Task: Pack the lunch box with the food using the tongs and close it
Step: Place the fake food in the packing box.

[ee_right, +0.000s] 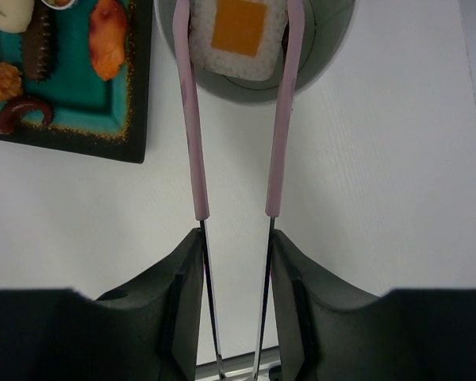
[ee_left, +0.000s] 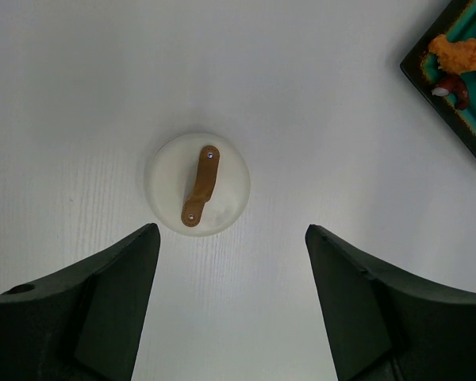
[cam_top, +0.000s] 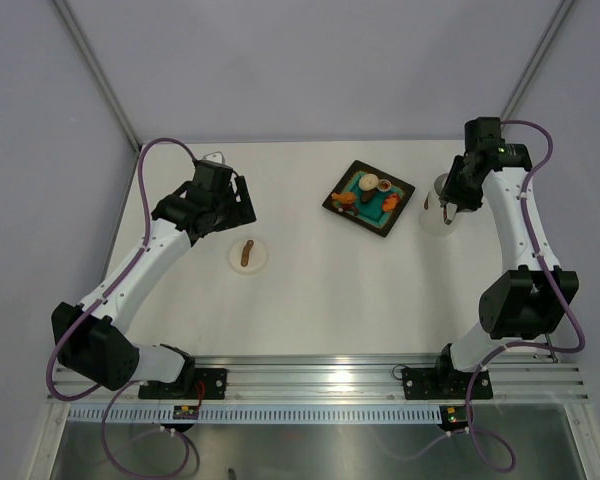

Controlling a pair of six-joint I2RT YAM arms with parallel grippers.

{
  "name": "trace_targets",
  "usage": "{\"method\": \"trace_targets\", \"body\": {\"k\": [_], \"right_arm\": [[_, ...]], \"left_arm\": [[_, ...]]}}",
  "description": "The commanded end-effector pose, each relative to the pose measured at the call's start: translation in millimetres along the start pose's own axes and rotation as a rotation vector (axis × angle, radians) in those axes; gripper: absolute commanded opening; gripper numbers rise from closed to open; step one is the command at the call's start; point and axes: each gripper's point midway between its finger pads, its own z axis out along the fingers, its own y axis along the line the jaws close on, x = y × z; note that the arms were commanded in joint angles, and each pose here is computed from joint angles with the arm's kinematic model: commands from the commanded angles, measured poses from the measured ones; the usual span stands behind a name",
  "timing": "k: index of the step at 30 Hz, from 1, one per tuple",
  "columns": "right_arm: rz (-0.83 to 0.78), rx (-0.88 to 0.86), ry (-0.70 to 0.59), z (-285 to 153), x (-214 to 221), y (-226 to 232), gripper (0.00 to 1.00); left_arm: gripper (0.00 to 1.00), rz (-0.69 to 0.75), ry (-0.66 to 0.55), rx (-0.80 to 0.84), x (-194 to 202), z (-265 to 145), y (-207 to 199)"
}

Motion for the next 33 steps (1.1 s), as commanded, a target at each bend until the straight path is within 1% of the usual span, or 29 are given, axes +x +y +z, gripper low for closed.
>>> {"method": "trace_targets", "body": {"k": [1,6,8,11,12,18,19,21,22,31,33], "right_arm": [[-0.006,-0.030,-0.050,-13,-2,-1,0.00],[-0.004,-0.032,-0.033,-9,6,-2,0.00],[-0.006,-0.028,-0.031,-7,5,-2,0.02],[-0.006,-0.029,-0.034,-7,3,-1,0.11],[-0.008,-0.030,-0.030,-6,4,-1,0.16],[-0.010,-0.037,-0.024,-4,3,1,0.24],[-0.011,-0.039,-0.026,-5,3,1,0.29],[-0.012,-0.039,-0.019,-3,4,1,0.30],[-0.012,-0.036,-0.015,-2,5,1,0.33],[-0.014,-0.047,-0.011,-1,5,3,0.36],[-0.014,-0.050,-0.005,1,5,4,0.38]], "left_arm": [[0.79,-0.007,-0.060,0.038,-14,-9,-4],[0.79,-0.008,-0.055,0.044,-13,-7,-6],[0.79,-0.010,-0.054,0.045,-13,-7,-6],[0.79,-0.008,-0.056,0.045,-13,-8,-6],[0.79,-0.009,-0.058,0.042,-13,-8,-5],[0.79,-0.010,-0.058,0.042,-13,-8,-5],[0.79,-0.010,-0.057,0.041,-13,-7,-5],[0.79,-0.013,-0.057,0.043,-13,-7,-6],[0.79,-0.014,-0.057,0.042,-13,-8,-5],[0.79,-0.011,-0.053,0.041,-12,-6,-5],[0.79,-0.012,-0.053,0.041,-12,-6,-5]]}}
